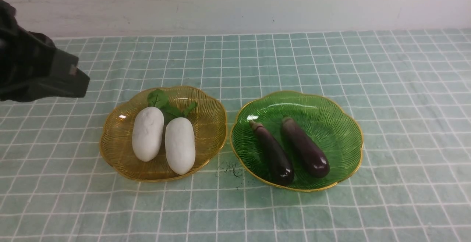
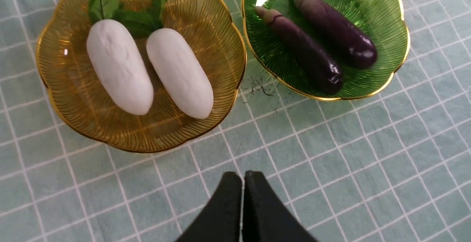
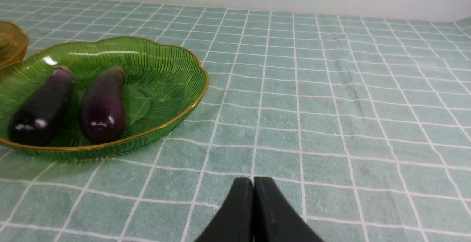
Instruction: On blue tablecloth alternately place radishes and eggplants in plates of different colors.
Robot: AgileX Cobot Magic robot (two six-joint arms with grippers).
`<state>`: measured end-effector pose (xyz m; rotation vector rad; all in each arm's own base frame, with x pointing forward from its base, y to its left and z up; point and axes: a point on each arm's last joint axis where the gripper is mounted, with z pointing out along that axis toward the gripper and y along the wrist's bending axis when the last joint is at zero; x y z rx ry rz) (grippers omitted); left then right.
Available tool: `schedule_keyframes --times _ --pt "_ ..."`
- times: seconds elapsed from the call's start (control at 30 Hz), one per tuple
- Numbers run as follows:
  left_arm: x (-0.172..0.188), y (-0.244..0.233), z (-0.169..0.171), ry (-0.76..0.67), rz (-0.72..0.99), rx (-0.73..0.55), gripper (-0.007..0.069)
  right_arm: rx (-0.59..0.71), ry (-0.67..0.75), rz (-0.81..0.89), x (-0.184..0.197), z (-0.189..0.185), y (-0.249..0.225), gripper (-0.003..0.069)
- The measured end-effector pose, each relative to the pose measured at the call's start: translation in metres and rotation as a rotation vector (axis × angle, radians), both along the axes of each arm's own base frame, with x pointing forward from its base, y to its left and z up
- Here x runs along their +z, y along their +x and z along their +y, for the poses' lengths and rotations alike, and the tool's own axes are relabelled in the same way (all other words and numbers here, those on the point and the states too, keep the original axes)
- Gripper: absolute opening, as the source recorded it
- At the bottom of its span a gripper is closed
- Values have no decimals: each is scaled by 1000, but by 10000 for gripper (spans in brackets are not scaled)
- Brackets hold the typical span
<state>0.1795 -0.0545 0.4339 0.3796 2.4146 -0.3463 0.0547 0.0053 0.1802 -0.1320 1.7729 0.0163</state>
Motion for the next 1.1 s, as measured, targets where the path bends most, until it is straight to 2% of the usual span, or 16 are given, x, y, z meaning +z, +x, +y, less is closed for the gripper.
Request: schedule_keyframes --times 0.17,0.33,0.4,0.5,0.53,0.57,0.77,0.8,0.87,1.0,1.1 --pt "14 -27 10 35 -94 20 -8 15 -2 1 0 1 0 -15" --pt "20 -78 19 18 -202 24 -8 15 -3 1 0 1 0 -15" --pt "13 -92 22 13 -210 23 -8 15 -3 1 0 1 0 -15" --pt "-16 -131 26 -30 -246 10 -8 15 -3 1 0 1 0 -15" --pt "-25 -144 27 -75 -317 13 -8 15 -3 1 0 1 0 -15" --pt "-28 -143 26 -76 -305 11 -8 15 -3 1 0 1 0 -15" --pt "-68 -154 31 -330 -737 131 -8 15 -3 1 0 1 0 -15" --pt "-71 -153 31 -333 -732 131 -8 15 -3 1 0 1 0 -15" --pt "-81 -150 35 -432 -849 195 -8 15 -3 1 0 1 0 -15" --pt "-102 -141 39 -514 -907 273 -8 15 -3 1 0 1 0 -15" --pt "-118 -134 39 -523 -883 300 -8 15 -3 1 0 1 0 -15"
